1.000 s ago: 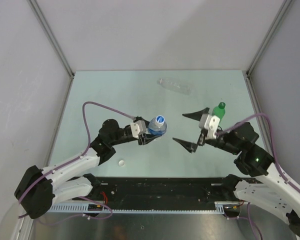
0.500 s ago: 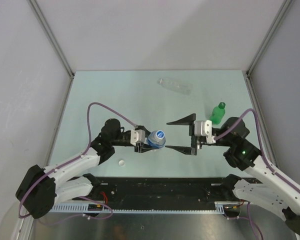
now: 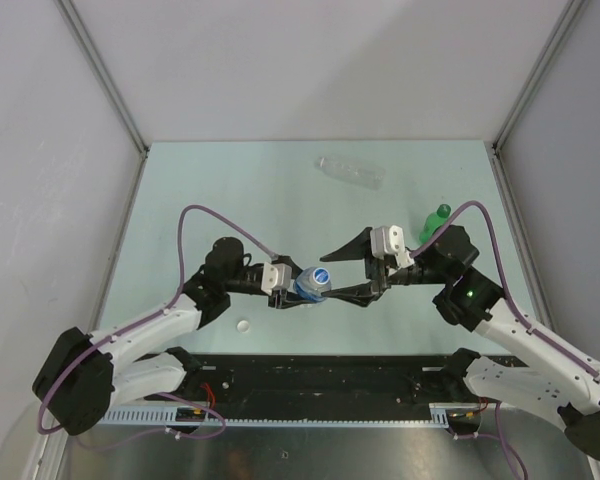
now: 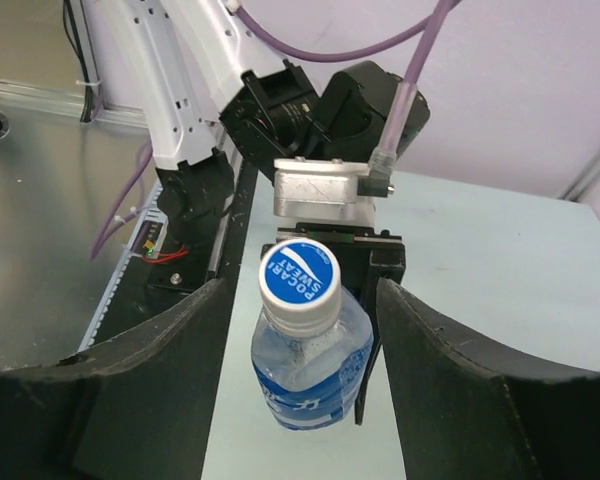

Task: Screw on the bottle caps
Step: Screw the bottle cap onto the plastic bottle.

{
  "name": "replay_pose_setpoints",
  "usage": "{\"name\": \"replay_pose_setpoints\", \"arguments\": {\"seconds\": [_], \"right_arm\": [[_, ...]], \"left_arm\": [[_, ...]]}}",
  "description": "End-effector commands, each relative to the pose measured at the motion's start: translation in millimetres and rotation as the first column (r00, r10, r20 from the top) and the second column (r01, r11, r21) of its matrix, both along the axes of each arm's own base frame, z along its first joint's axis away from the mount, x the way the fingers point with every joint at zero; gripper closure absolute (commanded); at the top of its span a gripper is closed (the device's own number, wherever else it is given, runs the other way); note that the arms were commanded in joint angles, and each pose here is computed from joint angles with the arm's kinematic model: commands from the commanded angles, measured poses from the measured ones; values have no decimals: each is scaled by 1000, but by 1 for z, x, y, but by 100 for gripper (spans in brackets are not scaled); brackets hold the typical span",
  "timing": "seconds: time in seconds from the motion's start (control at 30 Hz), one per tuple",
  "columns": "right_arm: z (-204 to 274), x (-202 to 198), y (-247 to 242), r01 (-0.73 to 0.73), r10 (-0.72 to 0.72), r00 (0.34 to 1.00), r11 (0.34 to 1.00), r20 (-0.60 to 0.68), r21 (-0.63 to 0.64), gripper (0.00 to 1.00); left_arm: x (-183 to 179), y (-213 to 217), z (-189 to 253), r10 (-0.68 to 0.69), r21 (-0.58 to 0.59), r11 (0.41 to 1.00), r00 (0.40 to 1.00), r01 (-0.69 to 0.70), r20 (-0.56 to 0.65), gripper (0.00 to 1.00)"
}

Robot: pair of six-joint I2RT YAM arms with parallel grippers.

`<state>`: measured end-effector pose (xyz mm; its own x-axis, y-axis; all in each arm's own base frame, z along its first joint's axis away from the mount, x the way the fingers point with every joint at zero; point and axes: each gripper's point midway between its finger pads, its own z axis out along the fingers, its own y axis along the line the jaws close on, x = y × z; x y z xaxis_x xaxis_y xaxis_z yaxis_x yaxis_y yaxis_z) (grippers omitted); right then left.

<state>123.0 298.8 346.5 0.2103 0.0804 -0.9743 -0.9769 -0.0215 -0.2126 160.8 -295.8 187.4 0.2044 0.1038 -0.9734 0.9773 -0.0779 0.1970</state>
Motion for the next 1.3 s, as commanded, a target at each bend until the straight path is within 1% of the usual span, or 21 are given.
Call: {"name": "replay_pose_setpoints", "arguments": {"seconds": [0.0,0.13,0.33,0.6,0.73,0.77,0.87,1.0,1.1,1.17,1.27], "right_arm": [[30,-13,1,-60,57,998,996,37,64,35],[29,-15,3,-74,72,997,995,37,60,36],[27,-13,4,-67,66,998,996,24,53,43],[24,-14,5,-72,71,997,996,9,44,62],[17,-7,5,-30,31,999,999,-25,24,68],[16,-4,5,-17,17,999,1000,-34,20,71],[9,5,7,32,-32,997,999,-67,0,76],[-9,27,11,143,-149,981,988,-126,-56,78],[-20,52,12,265,-278,940,960,-196,-88,78],[-28,68,10,342,-359,904,933,-234,-111,78],[-41,87,6,438,-465,844,885,-267,-156,78]], "left_arm": [[1,-3,9,-29,-19,999,999,29,35,100],[1,-3,8,-28,-18,999,999,29,35,100],[0,-2,11,-31,-24,999,999,32,41,100],[5,-3,15,-3,-28,1000,999,4,44,100],[12,0,33,53,-59,997,994,-48,92,100],[14,1,39,73,-70,995,992,-66,106,100],[24,6,59,160,-109,983,979,-147,127,100],[38,10,82,261,-157,958,958,-242,120,100],[48,12,94,323,-185,936,941,-301,103,100],[60,14,97,390,-193,909,917,-369,84,100],[85,18,102,525,-207,837,850,-507,40,100]]}}
